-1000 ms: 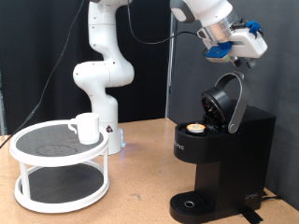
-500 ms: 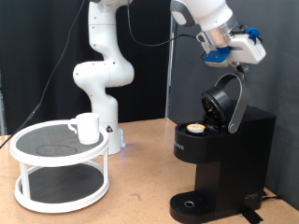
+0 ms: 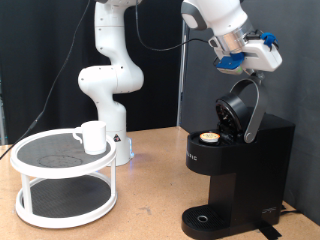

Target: Make a cup of coffee with the keurig machine

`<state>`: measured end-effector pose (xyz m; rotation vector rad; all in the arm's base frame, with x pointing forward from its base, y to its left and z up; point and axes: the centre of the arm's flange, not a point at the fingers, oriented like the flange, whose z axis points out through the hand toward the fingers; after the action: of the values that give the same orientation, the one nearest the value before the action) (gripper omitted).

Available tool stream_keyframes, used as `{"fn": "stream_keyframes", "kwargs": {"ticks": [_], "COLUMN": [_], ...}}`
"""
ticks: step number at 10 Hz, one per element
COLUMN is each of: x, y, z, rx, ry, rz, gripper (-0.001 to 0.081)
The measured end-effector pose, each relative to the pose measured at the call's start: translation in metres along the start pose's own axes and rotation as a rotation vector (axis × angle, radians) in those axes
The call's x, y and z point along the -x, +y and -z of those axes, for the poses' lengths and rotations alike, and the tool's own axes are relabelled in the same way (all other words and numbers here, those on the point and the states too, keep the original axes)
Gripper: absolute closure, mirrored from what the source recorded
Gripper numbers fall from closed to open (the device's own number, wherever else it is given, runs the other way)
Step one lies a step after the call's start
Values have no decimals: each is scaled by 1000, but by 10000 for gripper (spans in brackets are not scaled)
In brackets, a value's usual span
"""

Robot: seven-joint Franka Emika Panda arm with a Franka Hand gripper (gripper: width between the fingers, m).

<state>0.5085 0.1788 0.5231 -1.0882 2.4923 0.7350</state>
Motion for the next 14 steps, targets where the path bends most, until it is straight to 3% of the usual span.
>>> {"fn": "stream_keyframes", "kwargs": {"ticks": [3,6,9,14], "x": [-12,-24,-31,-42], "y": [-16,-27,-29,-38], "z": [25,34,41,48], "rx": [-36,-41,-71,-177], "ry": [-5,35,105,239], "rz": [12,5,35,78], "gripper": [806,806,806,806]}}
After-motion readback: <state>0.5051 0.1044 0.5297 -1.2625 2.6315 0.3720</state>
